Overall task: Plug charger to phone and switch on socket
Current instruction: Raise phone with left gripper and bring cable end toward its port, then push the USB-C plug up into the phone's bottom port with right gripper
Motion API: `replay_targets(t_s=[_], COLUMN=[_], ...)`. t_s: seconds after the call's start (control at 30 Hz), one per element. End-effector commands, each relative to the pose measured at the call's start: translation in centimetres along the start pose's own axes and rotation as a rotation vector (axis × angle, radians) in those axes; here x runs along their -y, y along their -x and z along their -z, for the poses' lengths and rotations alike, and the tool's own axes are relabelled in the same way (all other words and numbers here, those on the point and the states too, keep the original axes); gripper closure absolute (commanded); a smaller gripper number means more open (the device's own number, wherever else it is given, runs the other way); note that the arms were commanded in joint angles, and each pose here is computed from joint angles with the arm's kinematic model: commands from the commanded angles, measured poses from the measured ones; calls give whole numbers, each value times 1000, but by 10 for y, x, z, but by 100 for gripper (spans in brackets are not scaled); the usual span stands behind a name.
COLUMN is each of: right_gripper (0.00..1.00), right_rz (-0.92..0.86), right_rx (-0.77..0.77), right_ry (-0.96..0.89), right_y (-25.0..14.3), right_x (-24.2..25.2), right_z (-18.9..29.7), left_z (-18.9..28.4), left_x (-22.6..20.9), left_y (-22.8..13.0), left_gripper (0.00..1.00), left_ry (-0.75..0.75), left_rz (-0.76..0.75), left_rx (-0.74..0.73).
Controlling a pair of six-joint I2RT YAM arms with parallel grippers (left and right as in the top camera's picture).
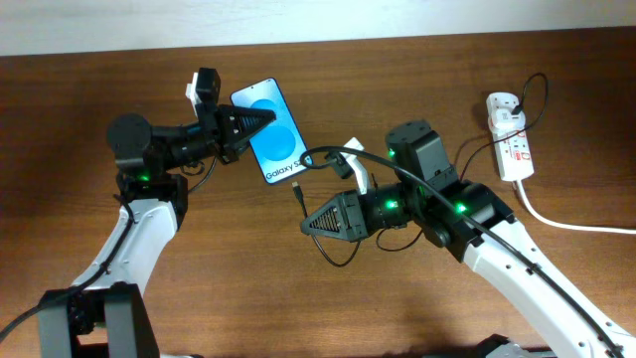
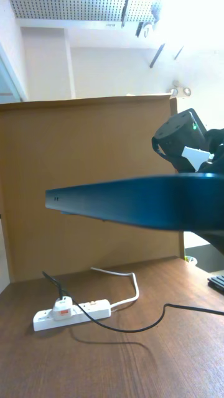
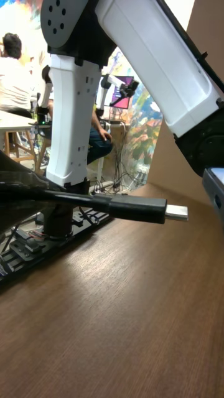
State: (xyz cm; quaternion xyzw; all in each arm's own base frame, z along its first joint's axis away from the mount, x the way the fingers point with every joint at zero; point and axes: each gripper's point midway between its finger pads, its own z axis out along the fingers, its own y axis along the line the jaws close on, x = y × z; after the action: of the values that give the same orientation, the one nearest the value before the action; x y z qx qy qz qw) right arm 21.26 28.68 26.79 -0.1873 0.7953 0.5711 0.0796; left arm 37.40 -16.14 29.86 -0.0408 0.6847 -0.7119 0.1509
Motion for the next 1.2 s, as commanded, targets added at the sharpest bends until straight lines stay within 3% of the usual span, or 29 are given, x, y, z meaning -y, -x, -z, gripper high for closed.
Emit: replay_targets(t_s=[0.0, 1.17], right_gripper=[96, 96], right_rz=[7, 30], right_rx=[-28, -19], right_ry=[39, 48], right_y=[-6, -3], right_x=[-5, -8], right_z=[-2, -2], left_z=[-2, -4], left_x=[6, 6], left_y=[4, -7], left_gripper=[100, 100], left_ry=[-8, -4], left_rz=[-21, 24], left_rx=[13, -45])
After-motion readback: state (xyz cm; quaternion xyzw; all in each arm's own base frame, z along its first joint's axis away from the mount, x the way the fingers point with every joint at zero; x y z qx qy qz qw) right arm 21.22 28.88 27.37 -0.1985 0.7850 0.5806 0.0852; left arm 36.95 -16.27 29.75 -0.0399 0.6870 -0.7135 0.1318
